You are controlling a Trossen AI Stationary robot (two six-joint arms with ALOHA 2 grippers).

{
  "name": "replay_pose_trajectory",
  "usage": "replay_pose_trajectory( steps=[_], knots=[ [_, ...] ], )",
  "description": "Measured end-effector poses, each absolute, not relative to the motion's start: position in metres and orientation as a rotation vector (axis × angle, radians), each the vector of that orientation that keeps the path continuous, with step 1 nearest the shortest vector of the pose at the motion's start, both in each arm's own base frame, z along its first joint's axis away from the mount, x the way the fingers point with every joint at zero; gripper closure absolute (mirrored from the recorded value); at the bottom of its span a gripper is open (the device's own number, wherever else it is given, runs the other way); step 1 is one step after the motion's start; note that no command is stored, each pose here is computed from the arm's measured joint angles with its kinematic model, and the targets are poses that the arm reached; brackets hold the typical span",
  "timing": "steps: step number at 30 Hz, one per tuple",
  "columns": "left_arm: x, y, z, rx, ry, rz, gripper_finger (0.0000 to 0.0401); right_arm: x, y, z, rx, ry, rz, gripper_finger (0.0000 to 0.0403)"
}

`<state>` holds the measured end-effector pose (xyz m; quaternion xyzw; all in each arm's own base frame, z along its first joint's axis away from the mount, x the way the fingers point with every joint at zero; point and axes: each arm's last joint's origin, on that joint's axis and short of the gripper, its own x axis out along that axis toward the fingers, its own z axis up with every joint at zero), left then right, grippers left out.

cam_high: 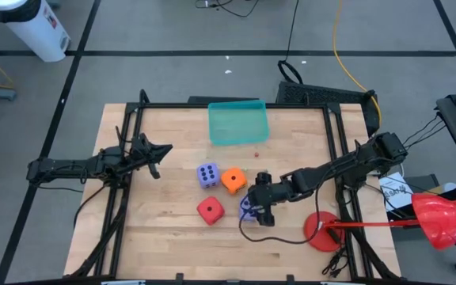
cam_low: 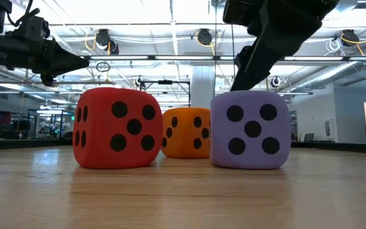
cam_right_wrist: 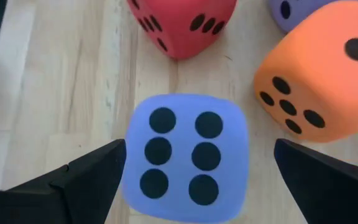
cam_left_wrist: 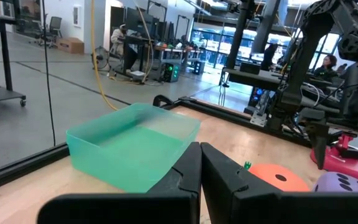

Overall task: Pick & Place Dice
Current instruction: Put the right big violet dice into the green bin

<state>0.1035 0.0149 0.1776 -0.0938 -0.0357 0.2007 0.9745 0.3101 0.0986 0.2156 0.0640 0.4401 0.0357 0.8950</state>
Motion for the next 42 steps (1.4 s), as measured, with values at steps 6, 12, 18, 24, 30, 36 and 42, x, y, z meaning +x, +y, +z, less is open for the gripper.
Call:
replay_pose_trajectory(
  steps=[6, 12, 18, 24, 30, 36, 42],
  knots=[
    [0.103, 0.015, 0.177, -0.188, -0.071, 0.405, 0.0391, 0.307, 0.104, 0.215, 0.213, 0.937, 0.071, 0.0003],
    [0.103, 0.015, 0.177, -0.188, -0.071, 0.405, 0.0391, 0.305, 0.105, 0.213, 0.251, 0.964, 0.047, 0.0003],
    [0.103, 0.015, 0.177, -0.188, -0.071, 0.405, 0.0391, 0.306, 0.111, 0.208, 0.239, 0.97, 0.046, 0.0003],
    [0.103, 0.015, 0.177, -0.189, -0.071, 0.405, 0.0391, 0.309, 0.116, 0.2, 0.223, 0.984, 0.039, 0.0003],
    [0.103, 0.015, 0.178, -0.189, -0.071, 0.405, 0.0391, 0.311, 0.116, 0.192, 0.154, 0.994, 0.01, 0.0003],
    [0.103, 0.015, 0.177, -0.189, -0.071, 0.405, 0.0391, 0.313, 0.124, 0.175, 0.089, 1.031, 0.005, 0.0003],
    [0.104, 0.015, 0.177, -0.19, -0.065, 0.406, 0.0391, 0.312, 0.133, 0.162, 0.004, 1.047, 0.01, 0.0003]
  ],
)
